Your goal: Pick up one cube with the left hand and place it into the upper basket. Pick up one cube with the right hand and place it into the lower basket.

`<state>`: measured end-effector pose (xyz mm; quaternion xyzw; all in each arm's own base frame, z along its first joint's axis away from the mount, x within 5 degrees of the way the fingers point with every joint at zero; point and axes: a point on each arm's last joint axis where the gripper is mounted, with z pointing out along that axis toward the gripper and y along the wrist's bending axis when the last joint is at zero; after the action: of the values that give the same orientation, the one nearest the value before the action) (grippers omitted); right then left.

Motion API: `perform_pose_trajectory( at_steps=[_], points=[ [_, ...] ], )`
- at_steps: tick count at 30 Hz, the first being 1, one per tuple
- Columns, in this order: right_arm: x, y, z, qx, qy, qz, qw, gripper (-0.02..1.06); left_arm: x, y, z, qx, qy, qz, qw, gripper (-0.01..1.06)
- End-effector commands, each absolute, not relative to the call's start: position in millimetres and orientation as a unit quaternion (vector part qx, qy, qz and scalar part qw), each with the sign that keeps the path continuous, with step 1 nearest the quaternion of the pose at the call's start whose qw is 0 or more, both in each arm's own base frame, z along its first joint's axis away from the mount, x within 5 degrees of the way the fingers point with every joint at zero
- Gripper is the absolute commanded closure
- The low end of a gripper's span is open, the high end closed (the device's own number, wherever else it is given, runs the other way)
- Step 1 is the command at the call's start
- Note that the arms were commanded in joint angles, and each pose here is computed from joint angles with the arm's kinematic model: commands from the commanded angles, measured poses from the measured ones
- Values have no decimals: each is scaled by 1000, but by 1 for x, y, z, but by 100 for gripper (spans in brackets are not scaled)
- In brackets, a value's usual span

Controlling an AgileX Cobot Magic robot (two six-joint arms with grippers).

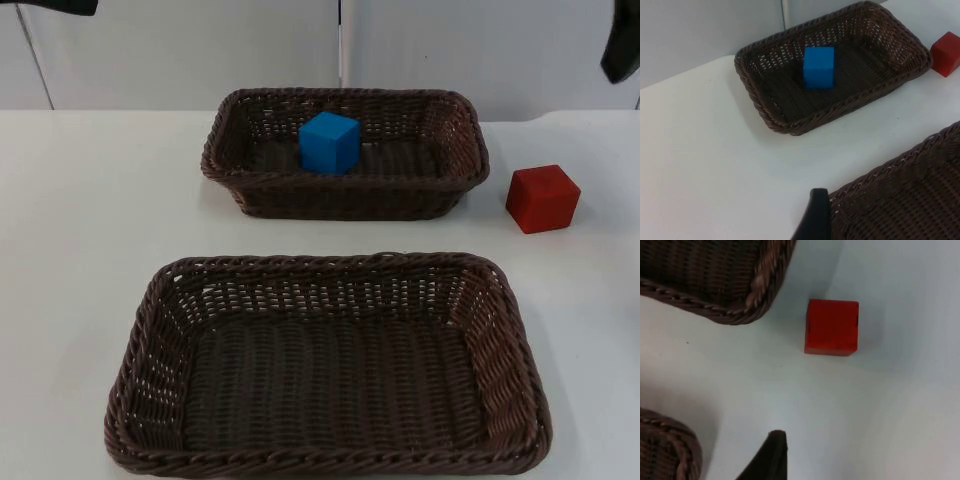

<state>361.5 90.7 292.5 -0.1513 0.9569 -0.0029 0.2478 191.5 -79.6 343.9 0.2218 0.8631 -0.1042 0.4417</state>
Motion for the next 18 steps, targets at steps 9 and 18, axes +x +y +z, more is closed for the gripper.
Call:
perform_pose_trajectory(
  at_steps=[9,18],
  points=[
    [405,97,249,-134,961,-15,241,6,190,-80,344,221,861,-104,446,31],
    [438,105,206,-138,964,-15,228,6,190,-80,344,221,861,-104,446,31]
  ],
)
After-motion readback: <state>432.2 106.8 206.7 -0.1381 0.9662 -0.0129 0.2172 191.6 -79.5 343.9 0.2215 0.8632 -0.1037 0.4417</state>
